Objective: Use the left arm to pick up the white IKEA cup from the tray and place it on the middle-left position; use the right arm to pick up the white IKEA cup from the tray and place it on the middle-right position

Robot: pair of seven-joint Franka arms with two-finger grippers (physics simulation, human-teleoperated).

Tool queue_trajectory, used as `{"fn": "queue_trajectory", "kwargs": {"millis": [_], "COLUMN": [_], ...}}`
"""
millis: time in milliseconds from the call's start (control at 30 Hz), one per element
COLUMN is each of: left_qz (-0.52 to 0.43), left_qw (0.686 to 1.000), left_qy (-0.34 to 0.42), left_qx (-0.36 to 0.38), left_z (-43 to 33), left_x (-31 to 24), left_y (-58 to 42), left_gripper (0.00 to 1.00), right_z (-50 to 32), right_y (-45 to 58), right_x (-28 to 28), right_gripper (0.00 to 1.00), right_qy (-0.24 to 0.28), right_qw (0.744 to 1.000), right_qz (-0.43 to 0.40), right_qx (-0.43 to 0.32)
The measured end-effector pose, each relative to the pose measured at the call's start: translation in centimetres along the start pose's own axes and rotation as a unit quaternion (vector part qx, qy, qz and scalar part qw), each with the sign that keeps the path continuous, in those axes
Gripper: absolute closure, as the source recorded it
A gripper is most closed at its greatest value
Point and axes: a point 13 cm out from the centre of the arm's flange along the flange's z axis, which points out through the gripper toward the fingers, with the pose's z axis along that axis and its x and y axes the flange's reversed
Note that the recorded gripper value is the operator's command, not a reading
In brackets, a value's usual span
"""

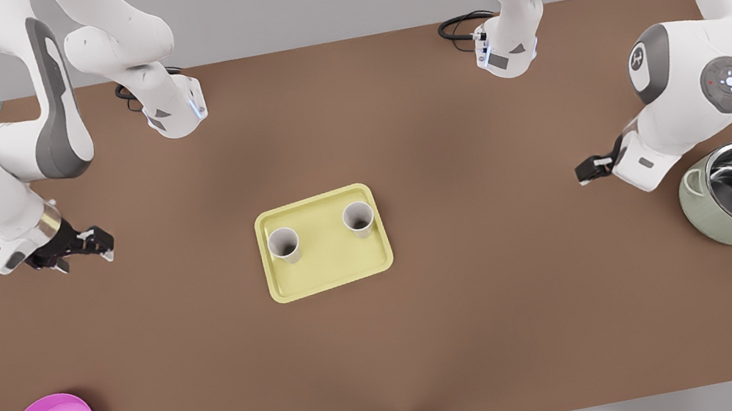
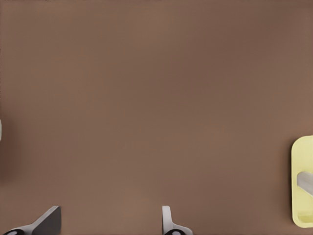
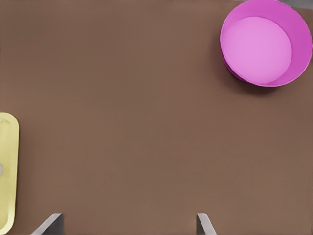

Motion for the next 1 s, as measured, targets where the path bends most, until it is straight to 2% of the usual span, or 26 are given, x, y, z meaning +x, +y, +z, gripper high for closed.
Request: {"fn": "queue_trajectory", "kwargs": {"millis": [167,233,300,367,433,500,767,867,1000], "left_qz": [-0.006,0.049,0.123,0.149,0.151,0.146,0.130,0.129,0.142], "left_qw": [1.000,0.998,0.992,0.989,0.987,0.986,0.991,0.990,0.988], "left_qy": [-0.005,-0.016,-0.008,0.014,0.044,0.060,-0.018,-0.045,-0.061], "left_qx": [0.020,0.027,0.009,-0.014,-0.039,-0.048,0.017,0.026,0.018], "left_z": [1.0,0.9,4.2,9.4,15.0,19.3,21.4,21.2,22.8], "left_x": [-1.9,-2.1,0.4,2.6,5.7,9.9,10.2,9.3,11.3], "left_y": [-1.6,-9.8,-20.1,-24.8,-25.0,-23.7,-32.7,-36.1,-40.6], "left_gripper": [0.00,0.00,0.00,0.00,0.00,0.00,0.00,0.00,0.00], "right_z": [0.1,0.9,0.7,1.4,2.0,3.3,10.0,13.4,16.7], "right_y": [-1.0,-0.2,1.3,10.3,21.5,26.9,30.1,32.2,33.1], "right_x": [-1.1,-2.7,-6.6,-8.5,-7.5,-5.9,-4.3,-3.4,-2.3], "right_gripper": [0.00,0.00,0.00,0.00,0.00,0.00,0.00,0.00,0.00], "right_qy": [-0.021,-0.018,-0.018,-0.006,0.008,0.025,0.073,0.085,0.093], "right_qw": [1.000,1.000,0.999,0.993,0.979,0.969,0.968,0.967,0.967], "right_qz": [-0.009,-0.023,-0.044,-0.117,-0.204,-0.247,-0.231,-0.231,-0.224], "right_qx": [0.007,0.008,0.010,0.000,-0.013,-0.020,-0.063,-0.071,-0.072]}}
